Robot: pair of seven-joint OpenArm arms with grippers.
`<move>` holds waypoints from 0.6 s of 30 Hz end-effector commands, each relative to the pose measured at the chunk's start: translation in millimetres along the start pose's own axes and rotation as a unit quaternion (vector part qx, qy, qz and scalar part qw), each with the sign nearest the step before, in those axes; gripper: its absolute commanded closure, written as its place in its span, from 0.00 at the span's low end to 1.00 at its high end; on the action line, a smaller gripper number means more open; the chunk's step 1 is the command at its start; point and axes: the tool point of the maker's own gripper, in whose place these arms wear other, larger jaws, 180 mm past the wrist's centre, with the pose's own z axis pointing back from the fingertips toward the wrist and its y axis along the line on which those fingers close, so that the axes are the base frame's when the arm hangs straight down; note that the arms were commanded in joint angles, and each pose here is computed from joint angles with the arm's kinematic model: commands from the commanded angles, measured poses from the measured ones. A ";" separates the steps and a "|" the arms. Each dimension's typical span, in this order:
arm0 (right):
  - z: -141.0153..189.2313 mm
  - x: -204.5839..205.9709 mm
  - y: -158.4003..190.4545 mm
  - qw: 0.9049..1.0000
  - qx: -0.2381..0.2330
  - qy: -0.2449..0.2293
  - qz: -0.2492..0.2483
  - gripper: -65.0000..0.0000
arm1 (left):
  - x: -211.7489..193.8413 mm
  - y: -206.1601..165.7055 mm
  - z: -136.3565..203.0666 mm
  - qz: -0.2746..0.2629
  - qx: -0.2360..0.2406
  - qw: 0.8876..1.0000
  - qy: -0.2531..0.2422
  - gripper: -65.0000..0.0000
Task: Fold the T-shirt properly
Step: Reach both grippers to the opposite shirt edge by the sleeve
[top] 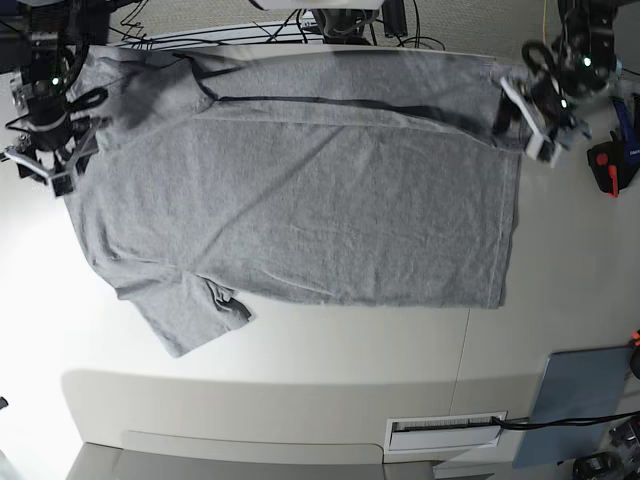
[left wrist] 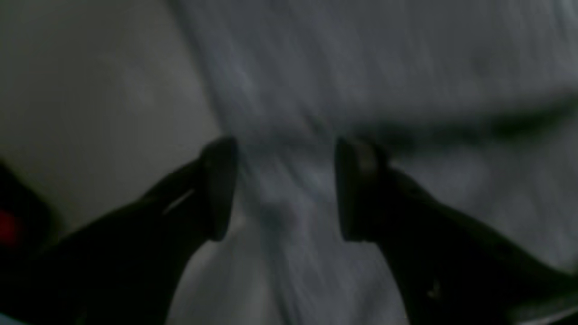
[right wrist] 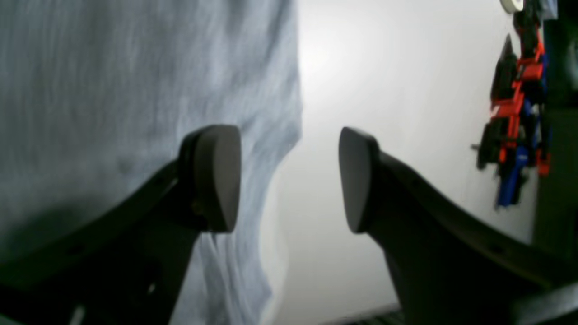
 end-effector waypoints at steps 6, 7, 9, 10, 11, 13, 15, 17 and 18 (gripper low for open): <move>-21.6 39.5 -30.2 0.996 -0.014 -0.048 -0.068 0.48 | 62.3 35.7 -20.0 0.034 0.013 0.996 -0.079 0.45; -26.4 43.9 -33.2 0.995 -0.011 -0.052 -0.083 0.48 | 69.4 43.0 -25.3 0.047 0.014 0.995 -0.087 0.45; -36.5 51.1 -39.6 0.992 -0.007 -0.054 -0.113 0.48 | 81.5 59.6 -36.2 0.070 0.020 0.992 -0.099 0.45; -41.9 54.2 -42.8 0.990 -0.003 -0.053 -0.127 0.48 | 87.4 68.5 -41.7 0.080 0.024 0.991 -0.104 0.45; -47.2 57.8 -44.6 0.989 0.004 -0.053 -0.140 0.48 | 94.4 75.0 -47.2 0.086 0.023 0.990 -0.110 0.46; -56.8 64.8 -44.5 0.985 0.027 -0.051 -0.162 0.48 | 109.5 85.3 -57.8 0.098 0.013 0.988 -0.120 0.46; -65.5 70.7 -42.3 0.981 0.052 -0.046 -0.183 0.48 | 125.1 94.7 -68.8 0.117 0.006 0.985 -0.126 0.46; -73.3 75.0 -39.4 0.978 0.071 -0.036 -0.193 0.48 | 138.2 102.2 -81.7 0.133 0.002 0.984 -0.122 0.46; -76.7 76.8 -37.9 0.978 0.076 -0.031 -0.194 0.48 | 143.8 105.0 -88.4 0.139 -0.001 0.983 -0.118 0.46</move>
